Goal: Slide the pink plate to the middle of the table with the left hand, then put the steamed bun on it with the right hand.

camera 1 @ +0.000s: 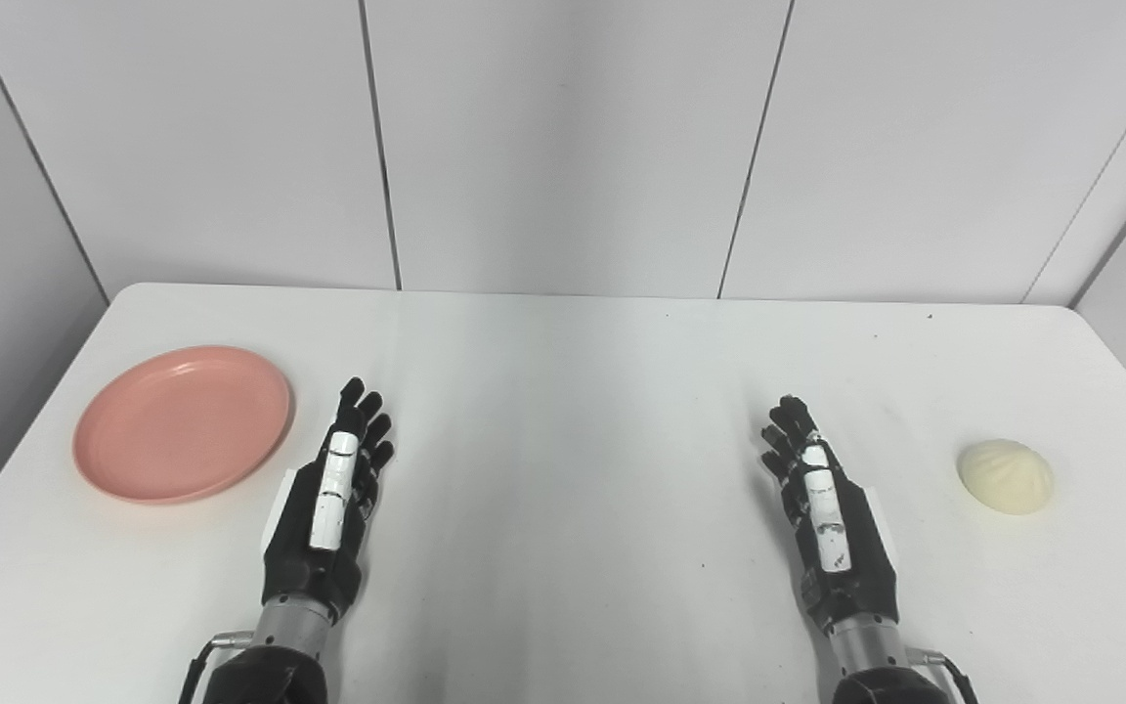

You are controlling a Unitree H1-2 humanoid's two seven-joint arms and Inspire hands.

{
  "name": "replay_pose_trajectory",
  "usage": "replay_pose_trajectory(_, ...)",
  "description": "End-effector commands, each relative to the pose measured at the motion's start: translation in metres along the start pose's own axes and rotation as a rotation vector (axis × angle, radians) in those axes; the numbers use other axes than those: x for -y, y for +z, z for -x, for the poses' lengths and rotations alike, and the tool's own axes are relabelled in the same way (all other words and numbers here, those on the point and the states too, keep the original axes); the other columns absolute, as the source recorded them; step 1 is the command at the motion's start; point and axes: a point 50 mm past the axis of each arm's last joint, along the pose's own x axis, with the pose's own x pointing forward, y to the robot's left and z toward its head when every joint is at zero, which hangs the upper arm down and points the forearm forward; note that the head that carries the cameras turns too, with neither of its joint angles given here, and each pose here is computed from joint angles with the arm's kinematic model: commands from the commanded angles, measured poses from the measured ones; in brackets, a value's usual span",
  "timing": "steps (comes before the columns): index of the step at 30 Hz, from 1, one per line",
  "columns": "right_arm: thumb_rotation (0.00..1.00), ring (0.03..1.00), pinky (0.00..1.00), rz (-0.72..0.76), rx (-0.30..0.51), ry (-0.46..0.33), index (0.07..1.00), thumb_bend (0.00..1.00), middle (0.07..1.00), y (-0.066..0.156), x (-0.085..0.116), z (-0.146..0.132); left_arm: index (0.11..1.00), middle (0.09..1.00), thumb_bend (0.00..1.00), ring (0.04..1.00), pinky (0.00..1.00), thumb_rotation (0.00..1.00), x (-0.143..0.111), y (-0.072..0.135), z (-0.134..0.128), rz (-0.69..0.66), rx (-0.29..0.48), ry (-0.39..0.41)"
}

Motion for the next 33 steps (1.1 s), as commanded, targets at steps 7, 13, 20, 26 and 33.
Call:
replay_pose_trajectory(7, 0.88, 0.928, 0.95, -0.005, 0.104, 0.017, 0.911, 0.83, 0.925, 0.0159, -0.0044, -0.0084, 1.0, 1.0, 0.7, 0.992, 1.0, 0.9, 0.0074, 0.0196, -0.0079, -0.002, 0.072, -0.027)
replay_pose_trajectory(13, 0.88, 0.924, 0.95, -0.003, 0.103, 0.016, 0.908, 0.83, 0.922, 0.0155, -0.0042, -0.0089, 1.0, 1.0, 0.69, 0.989, 1.0, 0.9, 0.0067, 0.019, -0.0082, -0.013, 0.076, -0.025)
replay_pose_trajectory(20, 0.89, 0.926, 0.95, 0.004, 0.101, 0.017, 0.911, 0.82, 0.924, 0.0158, -0.0044, -0.0093, 1.0, 1.0, 0.69, 0.994, 1.0, 0.89, 0.0069, 0.019, -0.0083, -0.008, 0.075, -0.026)
replay_pose_trajectory(26, 0.9, 0.924, 0.95, 0.011, 0.098, 0.019, 0.918, 0.83, 0.926, 0.0158, -0.0042, -0.0093, 1.0, 1.0, 0.69, 0.993, 1.0, 0.9, 0.0069, 0.0194, -0.0082, -0.007, 0.075, -0.025)
replay_pose_trajectory(33, 0.89, 0.92, 0.94, 0.006, 0.094, 0.016, 0.911, 0.84, 0.924, 0.0162, -0.0045, -0.0092, 1.0, 1.0, 0.7, 0.99, 1.0, 0.89, 0.0067, 0.019, -0.0085, -0.006, 0.074, -0.023)
